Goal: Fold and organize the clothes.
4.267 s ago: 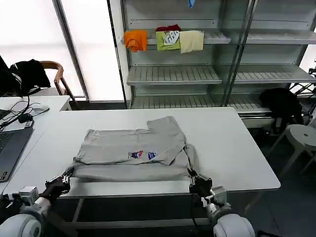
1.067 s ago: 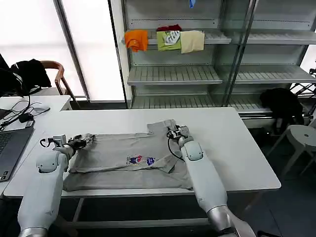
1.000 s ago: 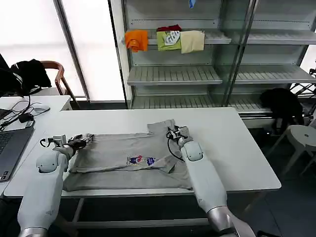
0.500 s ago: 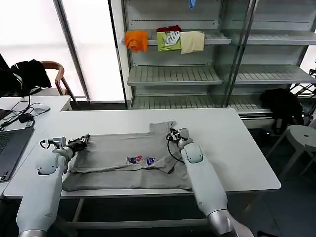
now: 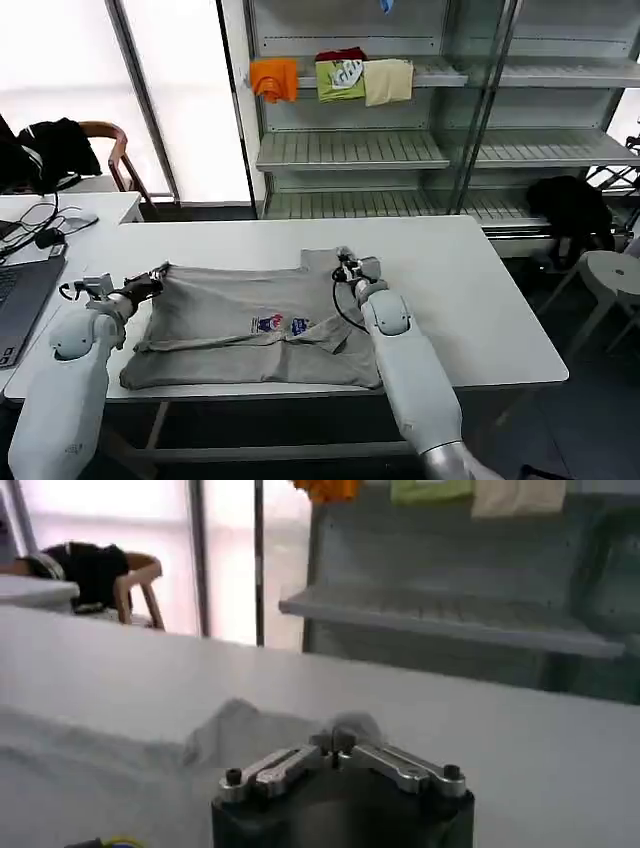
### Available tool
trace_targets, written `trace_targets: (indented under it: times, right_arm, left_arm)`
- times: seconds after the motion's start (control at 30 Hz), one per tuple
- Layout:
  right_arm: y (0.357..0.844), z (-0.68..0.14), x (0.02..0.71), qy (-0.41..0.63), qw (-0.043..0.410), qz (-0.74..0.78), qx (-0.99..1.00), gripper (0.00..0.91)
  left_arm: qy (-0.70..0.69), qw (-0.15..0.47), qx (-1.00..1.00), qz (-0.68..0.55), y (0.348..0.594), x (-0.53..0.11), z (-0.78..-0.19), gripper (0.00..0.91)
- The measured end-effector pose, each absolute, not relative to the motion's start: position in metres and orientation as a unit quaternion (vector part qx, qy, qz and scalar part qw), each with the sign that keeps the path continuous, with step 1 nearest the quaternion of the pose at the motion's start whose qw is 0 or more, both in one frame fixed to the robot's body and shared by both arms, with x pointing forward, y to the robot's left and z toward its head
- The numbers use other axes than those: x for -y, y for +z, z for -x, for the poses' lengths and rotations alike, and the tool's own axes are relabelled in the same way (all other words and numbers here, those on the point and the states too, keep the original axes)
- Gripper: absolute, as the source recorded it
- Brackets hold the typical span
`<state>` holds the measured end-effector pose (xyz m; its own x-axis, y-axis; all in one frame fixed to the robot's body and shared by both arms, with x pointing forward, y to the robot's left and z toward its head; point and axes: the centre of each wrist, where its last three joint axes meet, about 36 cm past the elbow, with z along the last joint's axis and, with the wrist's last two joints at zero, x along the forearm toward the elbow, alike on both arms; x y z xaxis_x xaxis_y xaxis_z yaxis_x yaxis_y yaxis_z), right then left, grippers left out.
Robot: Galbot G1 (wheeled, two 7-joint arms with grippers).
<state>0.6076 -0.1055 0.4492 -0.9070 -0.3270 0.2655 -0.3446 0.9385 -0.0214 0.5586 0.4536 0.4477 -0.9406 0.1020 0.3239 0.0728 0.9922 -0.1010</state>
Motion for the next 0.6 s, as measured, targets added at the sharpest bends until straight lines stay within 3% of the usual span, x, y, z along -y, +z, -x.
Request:
trace_targets:
  times: [0.3, 0.6]
  right_arm:
    - [0.473, -0.559, 0.100, -0.002, 0.109, -0.192, 0.975, 0.000]
    - [0.474, -0.514, 0.139, 0.019, 0.102, -0.177, 0.979, 0.000]
  left_arm:
    - [0.065, 0.145, 0.985, 0.068, 0.455, -0.454, -0.527, 0.010]
    - [0.089, 0.143, 0.982, 0.085, 0.443, -0.452, -0.496, 0.010]
